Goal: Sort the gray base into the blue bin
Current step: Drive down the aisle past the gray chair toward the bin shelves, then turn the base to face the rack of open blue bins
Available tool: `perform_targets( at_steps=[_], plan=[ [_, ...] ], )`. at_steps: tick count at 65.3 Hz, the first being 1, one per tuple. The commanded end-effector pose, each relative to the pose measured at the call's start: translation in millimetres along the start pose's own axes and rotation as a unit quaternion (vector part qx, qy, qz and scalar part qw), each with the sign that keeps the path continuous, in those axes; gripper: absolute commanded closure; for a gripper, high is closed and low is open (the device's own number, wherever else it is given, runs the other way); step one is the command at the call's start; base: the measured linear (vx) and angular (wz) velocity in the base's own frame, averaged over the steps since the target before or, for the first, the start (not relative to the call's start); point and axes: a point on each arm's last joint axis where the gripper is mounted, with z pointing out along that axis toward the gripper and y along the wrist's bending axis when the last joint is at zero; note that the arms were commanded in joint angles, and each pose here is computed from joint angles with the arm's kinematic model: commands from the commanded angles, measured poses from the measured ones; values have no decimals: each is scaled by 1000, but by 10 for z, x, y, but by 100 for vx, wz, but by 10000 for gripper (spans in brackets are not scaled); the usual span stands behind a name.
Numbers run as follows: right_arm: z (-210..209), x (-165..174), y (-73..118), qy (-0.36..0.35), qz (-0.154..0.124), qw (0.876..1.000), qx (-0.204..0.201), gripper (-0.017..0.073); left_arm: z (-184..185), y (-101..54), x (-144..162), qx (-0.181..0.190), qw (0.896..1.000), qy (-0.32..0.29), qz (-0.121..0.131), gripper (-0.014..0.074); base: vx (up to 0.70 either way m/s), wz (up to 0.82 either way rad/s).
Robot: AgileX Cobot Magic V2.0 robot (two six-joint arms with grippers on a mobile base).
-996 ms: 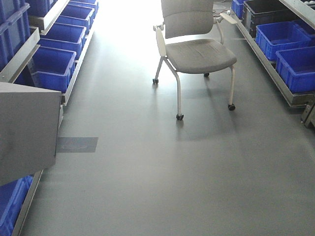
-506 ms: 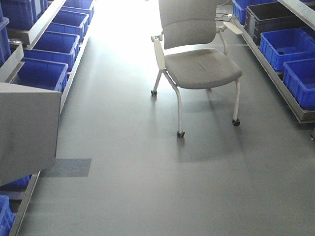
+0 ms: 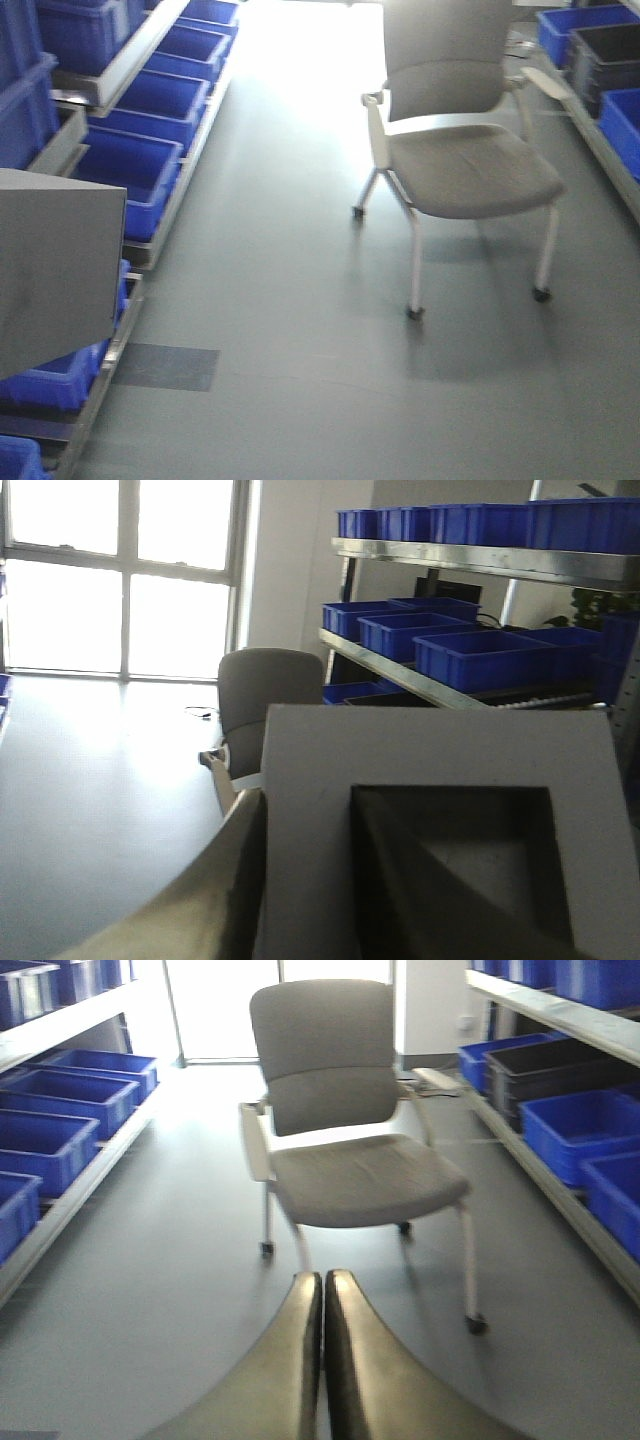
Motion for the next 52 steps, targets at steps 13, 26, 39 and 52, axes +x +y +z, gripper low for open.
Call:
perform_targets(
  at_steps=[13,26,39,52],
  plan=[
    [-2,-64,0,-38,-6,999,0,564,-21,-40,-188,13,998,-64,-5,600,27,66],
    [-2,-64,0,-38,-6,999,0,564,-21,-40,-188,13,998,-64,-5,600,23,85],
    [-2,-64,0,-38,-6,999,0,564,-21,-40,-188,13,998,-64,-5,600,20,78],
    [-2,-64,0,-38,-6,999,0,564,-21,-40,-188,13,998,-64,-5,600,17,68]
  ],
)
